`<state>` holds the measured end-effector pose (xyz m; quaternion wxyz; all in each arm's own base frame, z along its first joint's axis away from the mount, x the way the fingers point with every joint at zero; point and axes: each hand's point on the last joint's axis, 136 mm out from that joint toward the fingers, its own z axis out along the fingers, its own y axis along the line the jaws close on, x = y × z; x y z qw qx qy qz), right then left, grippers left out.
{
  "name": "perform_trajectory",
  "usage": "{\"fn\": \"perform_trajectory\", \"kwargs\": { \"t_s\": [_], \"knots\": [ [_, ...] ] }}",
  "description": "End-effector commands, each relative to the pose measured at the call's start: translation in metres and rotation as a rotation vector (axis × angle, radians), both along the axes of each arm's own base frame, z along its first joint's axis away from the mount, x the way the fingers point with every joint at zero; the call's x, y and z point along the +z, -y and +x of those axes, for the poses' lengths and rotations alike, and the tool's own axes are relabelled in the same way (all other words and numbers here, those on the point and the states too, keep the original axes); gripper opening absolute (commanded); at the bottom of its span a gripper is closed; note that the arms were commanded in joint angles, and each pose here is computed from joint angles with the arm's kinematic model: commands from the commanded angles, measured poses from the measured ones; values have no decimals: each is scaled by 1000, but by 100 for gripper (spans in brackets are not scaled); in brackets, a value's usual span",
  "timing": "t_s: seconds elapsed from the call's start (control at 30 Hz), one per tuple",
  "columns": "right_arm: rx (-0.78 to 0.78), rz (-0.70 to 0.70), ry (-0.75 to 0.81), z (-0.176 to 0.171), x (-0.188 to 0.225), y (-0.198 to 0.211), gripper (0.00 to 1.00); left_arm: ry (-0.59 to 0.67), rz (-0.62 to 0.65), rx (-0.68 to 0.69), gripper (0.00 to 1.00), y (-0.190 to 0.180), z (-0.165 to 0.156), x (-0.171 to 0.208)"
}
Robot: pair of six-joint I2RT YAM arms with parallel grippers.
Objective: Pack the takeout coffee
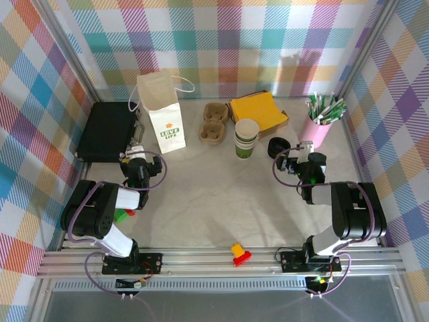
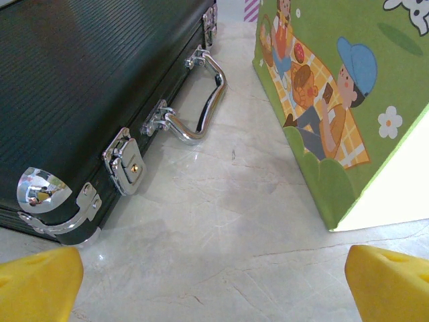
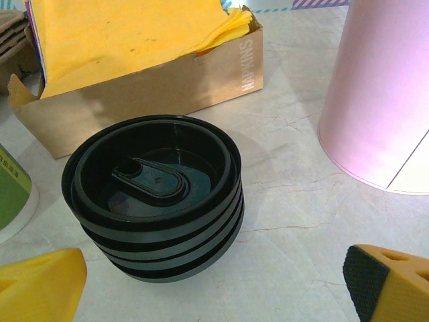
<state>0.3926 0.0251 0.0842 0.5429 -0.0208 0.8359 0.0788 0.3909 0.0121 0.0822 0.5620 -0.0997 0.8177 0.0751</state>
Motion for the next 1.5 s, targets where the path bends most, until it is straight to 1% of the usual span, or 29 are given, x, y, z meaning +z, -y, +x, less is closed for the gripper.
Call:
{"fn": "perform_trajectory", "kwargs": {
  "t_s": [0.0,0.27,0.37,0.4,0.47,0.63,0.7,0.8,0.83,0.87,0.93,1.0,1.07,1.13,1.2,1.3,1.33,1.4,1.47],
  "knots": [
    [2,-13,24,6,7,-1,99,16,-10,-8,100,1,2,5],
    [21,-12,57,0,10,-4,99,27,-5,-3,100,0,1,7],
    [-13,-12,80,-3,14,2,99,58,-12,-12,100,0,-7,14],
    [-23,-11,87,-4,16,3,99,86,-7,-32,100,4,-10,19],
    [-45,-13,95,-6,24,7,99,119,7,-5,100,2,-16,31],
    [-144,9,13,-9,40,21,99,121,-15,25,100,-3,-33,62],
    [-197,52,-21,-13,48,27,99,122,-30,58,100,-7,-40,74],
    [-300,178,-90,-22,67,33,99,128,-44,62,100,-4,-51,93],
    [-342,237,-130,-27,71,34,99,129,-71,88,100,-6,-56,101],
    [-330,280,-161,-30,78,28,99,114,-112,123,100,-9,-62,107],
    [-245,345,-188,-32,92,9,99,80,-202,139,100,-7,-72,121],
    [-218,422,-211,-34,105,-2,99,26,-306,140,100,0,-82,131],
    [-197,499,-273,-36,117,-13,99,-55,-377,95,100,13,-90,134],
    [-171,536,-344,-35,127,-26,99,-116,-441,25,100,30,-95,135],
    [-166,506,-408,-34,137,-39,99,-166,-496,-28,100,44,-101,134],
    [-169,396,-486,-32,147,-59,100,-255,-535,-82,100,58,-111,129],
    [-167,365,-512,-30,149,-66,99,-276,-544,-110,100,63,-113,129],
    [-175,302,-537,-25,153,-76,98,-304,-557,-167,100,74,-116,130],
    [-181,248,-544,-18,156,-85,95,-317,-571,-217,100,82,-119,134]
  ]
}}
